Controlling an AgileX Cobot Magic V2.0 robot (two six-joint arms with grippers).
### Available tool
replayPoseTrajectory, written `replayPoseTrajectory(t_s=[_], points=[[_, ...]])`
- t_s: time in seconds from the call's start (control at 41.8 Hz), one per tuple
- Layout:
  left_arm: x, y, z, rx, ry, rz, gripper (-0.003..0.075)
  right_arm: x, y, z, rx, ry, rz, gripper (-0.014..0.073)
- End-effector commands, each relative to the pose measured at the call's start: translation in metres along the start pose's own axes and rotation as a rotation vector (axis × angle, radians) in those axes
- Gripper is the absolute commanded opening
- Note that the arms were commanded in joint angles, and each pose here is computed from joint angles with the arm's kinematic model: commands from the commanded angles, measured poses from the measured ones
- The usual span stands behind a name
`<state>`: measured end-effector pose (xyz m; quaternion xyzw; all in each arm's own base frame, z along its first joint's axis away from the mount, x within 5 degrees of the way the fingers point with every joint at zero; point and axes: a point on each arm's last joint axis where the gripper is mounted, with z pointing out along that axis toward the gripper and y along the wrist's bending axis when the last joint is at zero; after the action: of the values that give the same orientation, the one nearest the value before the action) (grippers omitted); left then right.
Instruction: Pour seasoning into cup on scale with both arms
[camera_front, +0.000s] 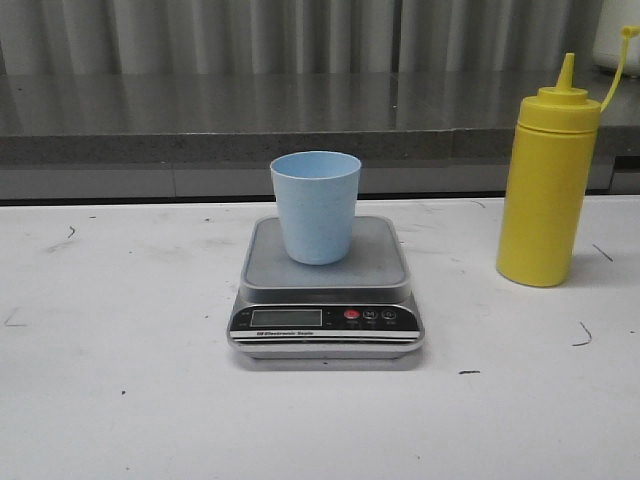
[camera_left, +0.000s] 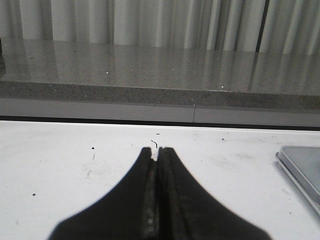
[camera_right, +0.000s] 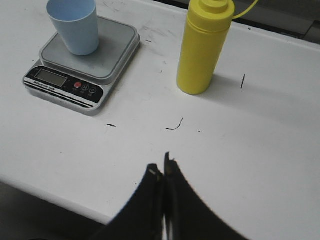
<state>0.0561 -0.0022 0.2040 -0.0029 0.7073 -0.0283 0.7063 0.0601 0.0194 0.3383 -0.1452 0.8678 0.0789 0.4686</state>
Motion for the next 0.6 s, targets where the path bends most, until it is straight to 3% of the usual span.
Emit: replayPoseTrajectory(t_s=[0.0, 0.574], points=[[-0.0004, 0.0005, -0.0005, -0.003, -0.081, -0.019, -0.0020, -0.0136, -0.0003, -0.0058, 0.001, -0.091, -0.015, -0.0069], [-0.0004, 0.0011, -0.0005, -0.014, -0.082, -0.018, -0.0020, -0.0136, -0.0003, -0.0058, 0.001, -0.091, -0.015, -0.0069]])
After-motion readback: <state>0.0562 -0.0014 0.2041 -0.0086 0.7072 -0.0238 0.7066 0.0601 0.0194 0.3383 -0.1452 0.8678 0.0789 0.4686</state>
